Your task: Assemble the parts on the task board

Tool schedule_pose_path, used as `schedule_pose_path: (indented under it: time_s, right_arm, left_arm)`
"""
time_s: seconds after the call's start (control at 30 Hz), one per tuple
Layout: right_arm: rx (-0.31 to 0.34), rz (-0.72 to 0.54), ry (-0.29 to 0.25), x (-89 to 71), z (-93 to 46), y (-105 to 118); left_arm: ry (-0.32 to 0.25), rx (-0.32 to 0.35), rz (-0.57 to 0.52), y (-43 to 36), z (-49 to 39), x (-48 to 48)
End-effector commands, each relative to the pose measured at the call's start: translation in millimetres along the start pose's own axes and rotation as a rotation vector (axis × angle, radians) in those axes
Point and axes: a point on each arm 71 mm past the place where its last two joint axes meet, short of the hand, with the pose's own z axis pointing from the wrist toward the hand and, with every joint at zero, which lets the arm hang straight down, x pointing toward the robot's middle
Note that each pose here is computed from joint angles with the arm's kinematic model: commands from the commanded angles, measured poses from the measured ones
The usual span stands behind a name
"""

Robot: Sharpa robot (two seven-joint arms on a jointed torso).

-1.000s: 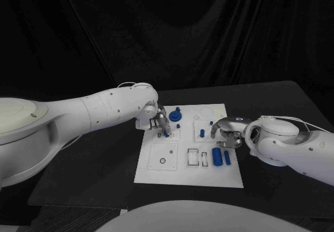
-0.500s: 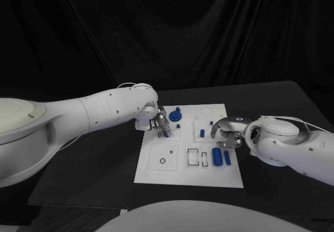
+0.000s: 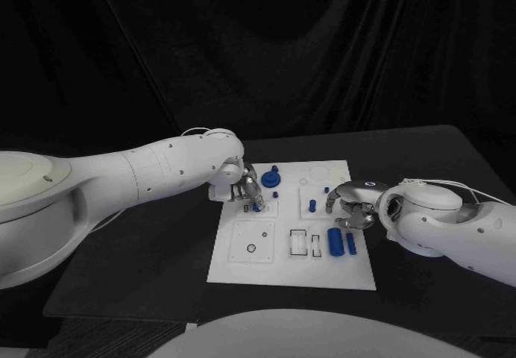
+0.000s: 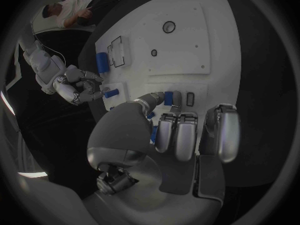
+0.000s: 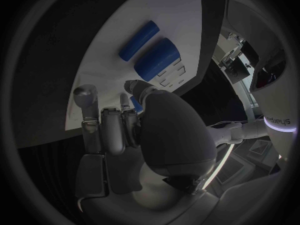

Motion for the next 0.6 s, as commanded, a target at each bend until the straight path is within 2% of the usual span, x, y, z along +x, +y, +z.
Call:
schedule_pose_path:
  time_s: [0.03, 0.6]
  right_arm:
    - [0.011, 0.0, -0.001, 1.1, 0.0, -0.8]
    - [0.011, -0.001, 0.001, 1.3, -0.1, -0.6]
  left_arm:
    - [0.028, 0.005, 0.014, -2.0, 1.8, 4.3]
    - [0.035, -0.019, 0.017, -0.3, 2.9, 2.5]
